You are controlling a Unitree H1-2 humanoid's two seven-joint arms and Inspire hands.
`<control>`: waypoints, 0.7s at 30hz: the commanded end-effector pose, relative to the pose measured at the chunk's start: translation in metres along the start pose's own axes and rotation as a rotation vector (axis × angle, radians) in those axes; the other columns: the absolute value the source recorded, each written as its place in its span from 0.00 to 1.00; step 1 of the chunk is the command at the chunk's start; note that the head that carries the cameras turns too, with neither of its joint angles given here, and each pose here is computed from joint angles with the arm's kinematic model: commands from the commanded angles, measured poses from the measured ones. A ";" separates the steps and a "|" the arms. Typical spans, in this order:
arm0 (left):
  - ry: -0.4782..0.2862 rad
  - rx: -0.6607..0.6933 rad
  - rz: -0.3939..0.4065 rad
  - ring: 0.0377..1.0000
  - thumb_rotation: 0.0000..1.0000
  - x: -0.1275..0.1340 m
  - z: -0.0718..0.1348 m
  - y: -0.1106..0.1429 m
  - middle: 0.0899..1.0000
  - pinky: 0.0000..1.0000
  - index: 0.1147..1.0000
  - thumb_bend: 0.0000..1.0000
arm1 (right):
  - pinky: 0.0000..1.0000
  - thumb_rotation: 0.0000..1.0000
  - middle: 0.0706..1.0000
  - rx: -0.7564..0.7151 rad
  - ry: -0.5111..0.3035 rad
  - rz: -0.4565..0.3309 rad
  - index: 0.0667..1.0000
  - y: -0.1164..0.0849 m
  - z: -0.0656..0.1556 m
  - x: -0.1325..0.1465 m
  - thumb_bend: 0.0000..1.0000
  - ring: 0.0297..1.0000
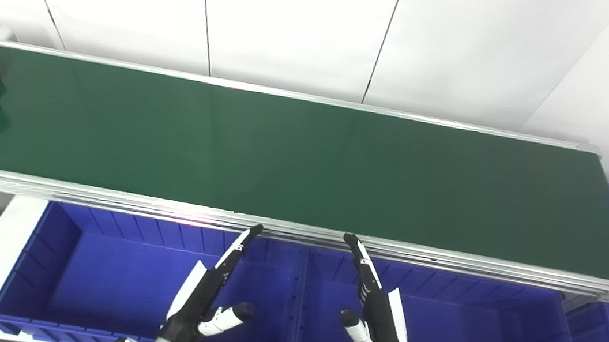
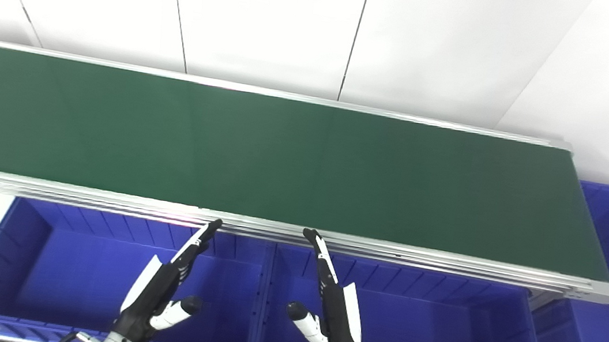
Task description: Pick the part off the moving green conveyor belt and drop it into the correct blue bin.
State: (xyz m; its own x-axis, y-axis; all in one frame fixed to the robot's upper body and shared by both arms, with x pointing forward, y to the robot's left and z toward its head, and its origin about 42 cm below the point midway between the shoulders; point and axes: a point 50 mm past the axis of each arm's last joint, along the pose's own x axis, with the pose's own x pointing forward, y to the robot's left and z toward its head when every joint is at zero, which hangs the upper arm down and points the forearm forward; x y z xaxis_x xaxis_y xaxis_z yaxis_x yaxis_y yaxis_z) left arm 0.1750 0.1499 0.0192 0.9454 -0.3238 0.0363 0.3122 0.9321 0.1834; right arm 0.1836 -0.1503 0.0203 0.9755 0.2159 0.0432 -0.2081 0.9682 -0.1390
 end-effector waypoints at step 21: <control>-0.077 0.036 0.024 1.00 0.96 0.012 0.010 0.005 0.99 0.99 0.96 0.93 | 1.00 0.97 0.98 0.043 -0.051 -0.014 0.98 0.006 0.008 0.005 0.88 0.98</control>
State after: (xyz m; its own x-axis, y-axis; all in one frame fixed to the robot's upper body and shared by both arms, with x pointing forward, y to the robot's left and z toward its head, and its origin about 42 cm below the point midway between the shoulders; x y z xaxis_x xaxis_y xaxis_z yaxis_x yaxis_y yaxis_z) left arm 0.1783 0.1496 0.0205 0.9493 -0.3103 0.0505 0.2941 0.9333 0.2059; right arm 0.1814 -0.1467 0.0190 0.9774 0.2081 0.0361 -0.2030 0.9728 -0.1121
